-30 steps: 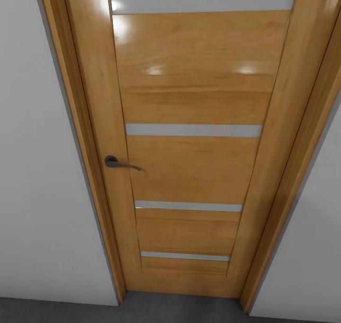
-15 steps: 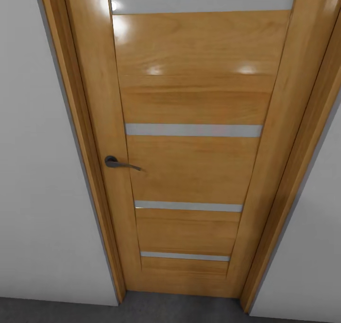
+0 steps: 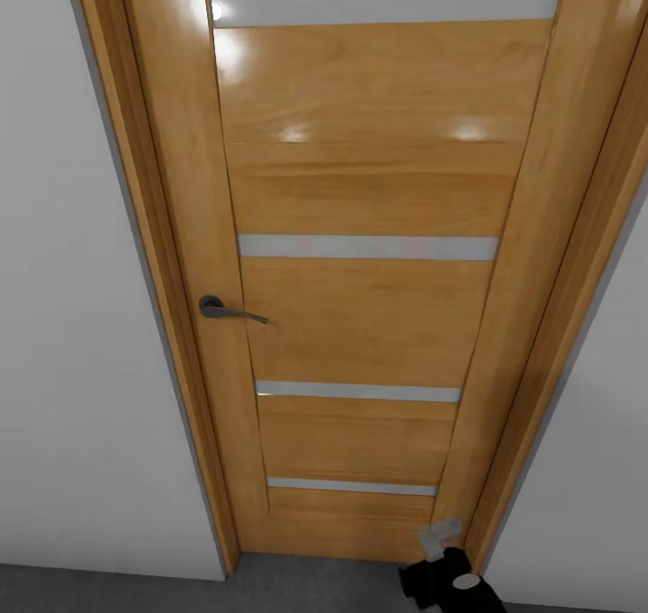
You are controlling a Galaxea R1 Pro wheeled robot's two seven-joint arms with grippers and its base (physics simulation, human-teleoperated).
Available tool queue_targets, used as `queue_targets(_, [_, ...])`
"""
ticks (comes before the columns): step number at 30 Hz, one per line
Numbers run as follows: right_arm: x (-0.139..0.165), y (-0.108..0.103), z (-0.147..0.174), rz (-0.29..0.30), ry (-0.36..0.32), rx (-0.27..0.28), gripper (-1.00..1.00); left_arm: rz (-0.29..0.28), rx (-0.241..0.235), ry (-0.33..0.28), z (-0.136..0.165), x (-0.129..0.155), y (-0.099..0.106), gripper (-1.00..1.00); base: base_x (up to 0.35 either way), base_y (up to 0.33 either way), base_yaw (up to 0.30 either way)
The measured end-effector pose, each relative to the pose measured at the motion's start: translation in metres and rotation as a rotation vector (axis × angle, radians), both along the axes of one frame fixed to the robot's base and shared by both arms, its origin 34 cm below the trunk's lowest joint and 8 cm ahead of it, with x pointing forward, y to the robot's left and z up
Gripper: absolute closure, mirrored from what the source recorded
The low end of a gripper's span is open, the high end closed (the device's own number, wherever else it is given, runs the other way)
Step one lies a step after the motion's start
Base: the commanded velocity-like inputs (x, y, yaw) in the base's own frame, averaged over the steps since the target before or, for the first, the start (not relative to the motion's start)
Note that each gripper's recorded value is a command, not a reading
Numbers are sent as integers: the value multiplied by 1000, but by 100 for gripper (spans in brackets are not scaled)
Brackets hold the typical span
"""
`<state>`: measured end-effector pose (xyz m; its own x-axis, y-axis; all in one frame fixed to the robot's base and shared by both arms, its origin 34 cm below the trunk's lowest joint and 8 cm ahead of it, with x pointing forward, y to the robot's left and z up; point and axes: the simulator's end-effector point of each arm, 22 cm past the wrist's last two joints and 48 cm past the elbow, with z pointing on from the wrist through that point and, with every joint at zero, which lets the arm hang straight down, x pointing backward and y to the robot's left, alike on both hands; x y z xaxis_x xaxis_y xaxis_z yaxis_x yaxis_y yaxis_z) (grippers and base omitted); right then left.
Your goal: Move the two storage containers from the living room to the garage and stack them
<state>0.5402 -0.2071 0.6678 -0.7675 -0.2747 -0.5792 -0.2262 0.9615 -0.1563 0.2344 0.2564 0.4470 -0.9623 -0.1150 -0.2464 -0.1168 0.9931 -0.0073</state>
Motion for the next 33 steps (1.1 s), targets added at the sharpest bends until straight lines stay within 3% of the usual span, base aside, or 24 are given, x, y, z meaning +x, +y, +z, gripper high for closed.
queue_targets(4, [32, 62, 65, 107, -36, 3, -100, 2, -3, 2, 0, -1, -1, -100, 0, 0, 0])
queue_targets(5, [38, 72, 76, 116, -45, 8, -100, 3, -3, 2, 0, -1, -1, -100, 0, 0, 0])
queue_targets(7, [63, 114, 125, 143, -68, 38, -100, 2, -5, -2, 0, 1, -3, -100, 0, 0, 0])
queue_targets(8, [69, 121, 136, 146, -76, 42, -100, 1, -5, -3, 0, 1, -3, -100, 0, 0, 0])
queue_targets(9, [88, 139, 169, 163, -131, 46, -100, -1, -8, -5, 0, 2, -4, -100, 0, 0, 0])
queue_targets(12, [125, 146, 228, 196, -274, -35, -100, -4, -12, -10, 1, 4, -6, -100, 0, 0, 0])
queue_targets(13, [141, 156, 266, 236, -368, -110, -100, -5, -18, -11, 1, 4, -10, -100, 0, 0, 0])
queue_targets(14, [146, 164, 282, 260, -410, -142, -100, -5, -20, -11, 1, 4, -12, -100, 0, 0, 0])
queue_targets(18, [141, 196, 310, 359, -523, -288, -100, -5, -25, -9, 1, 3, -15, -100, 0, 0, 0])
queue_targets(22, [136, 207, 322, 391, -594, -388, -100, -5, -26, -9, 1, 3, -16, -100, 0, 0, 0])
queue_targets(27, [136, 205, 334, 376, -643, -444, -100, -6, -25, -9, 1, 3, -15, -100, 0, 0, 0])
queue_targets(33, [137, 202, 335, 365, -648, -449, -100, -1, -21, -4, 0, 1, -14, -100, 0, 0, 0])
